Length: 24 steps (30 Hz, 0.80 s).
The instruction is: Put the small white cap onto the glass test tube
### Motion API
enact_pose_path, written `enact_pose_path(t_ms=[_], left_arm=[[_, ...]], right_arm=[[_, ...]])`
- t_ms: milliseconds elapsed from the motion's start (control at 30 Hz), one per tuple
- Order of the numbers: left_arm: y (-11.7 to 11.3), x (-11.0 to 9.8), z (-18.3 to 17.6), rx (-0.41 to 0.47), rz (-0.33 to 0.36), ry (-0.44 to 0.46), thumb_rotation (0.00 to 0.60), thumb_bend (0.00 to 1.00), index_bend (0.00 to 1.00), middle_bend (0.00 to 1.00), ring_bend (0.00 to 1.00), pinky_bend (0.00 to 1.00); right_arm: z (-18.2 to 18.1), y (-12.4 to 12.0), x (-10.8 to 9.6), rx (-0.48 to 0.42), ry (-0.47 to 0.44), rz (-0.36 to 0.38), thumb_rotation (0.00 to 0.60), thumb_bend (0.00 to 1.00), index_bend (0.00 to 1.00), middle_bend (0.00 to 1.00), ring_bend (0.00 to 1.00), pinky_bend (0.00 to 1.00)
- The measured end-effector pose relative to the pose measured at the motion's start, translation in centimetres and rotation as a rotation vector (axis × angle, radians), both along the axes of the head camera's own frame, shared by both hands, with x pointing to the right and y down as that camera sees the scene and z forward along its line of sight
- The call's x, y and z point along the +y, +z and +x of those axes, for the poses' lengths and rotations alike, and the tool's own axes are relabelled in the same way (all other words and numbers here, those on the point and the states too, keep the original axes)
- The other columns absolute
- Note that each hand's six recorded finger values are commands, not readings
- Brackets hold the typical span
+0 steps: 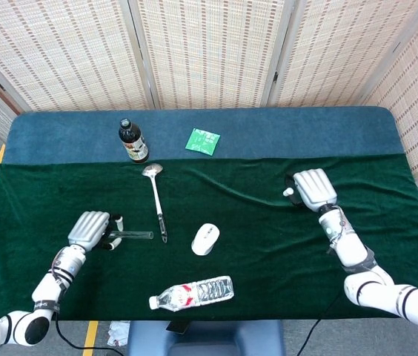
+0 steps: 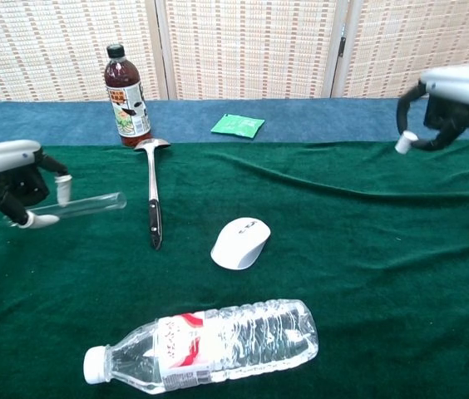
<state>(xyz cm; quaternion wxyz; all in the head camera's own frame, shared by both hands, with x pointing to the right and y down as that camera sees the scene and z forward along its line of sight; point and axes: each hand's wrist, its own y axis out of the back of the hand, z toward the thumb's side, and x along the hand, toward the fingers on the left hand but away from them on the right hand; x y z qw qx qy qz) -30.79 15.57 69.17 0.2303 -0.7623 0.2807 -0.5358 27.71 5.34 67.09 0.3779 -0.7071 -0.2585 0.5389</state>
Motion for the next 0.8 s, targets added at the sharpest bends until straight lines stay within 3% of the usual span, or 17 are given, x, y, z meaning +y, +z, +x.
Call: enact_pose_path(t_ms=[133, 333, 533, 800], left_arm=[[-1.1, -0.5, 2.3, 0.096, -0.018, -0.005, 0.6, 0.48, 0.65, 0.92, 0.87, 0.83], [-2.0, -0.8, 5.0, 0.231, -0.071, -0.037, 0.6, 0.49, 0.65, 0.92, 0.87, 0.83], [-2.6, -1.0, 7.0, 0.334, -0.128, -0.06, 0.6, 0.5, 0.65, 0.92, 0.87, 0.83], [-2.2, -0.7, 8.2, 0.401, -0.203, -0.087, 0.6, 0.5, 0.65, 0.92, 0.87, 0.83]], right_arm=[[-2.8, -4.8, 0.8, -0.141, -0.045, 0.039, 0.6, 0.62, 0.63, 1.0, 1.0, 1.0], [-7.1, -9.5, 2.6, -0.299, -0.15, 0.072, 0.6, 0.62, 0.65, 1.0, 1.0, 1.0], [-11.0, -11.1, 3.9, -0.39, -0.236, 0.07, 0.6, 0.62, 0.66, 1.0, 1.0, 1.0], [-13.8, -10.9, 5.5, -0.437, -0.3, 0.056, 0.6, 0.62, 0.67, 1.0, 1.0, 1.0]])
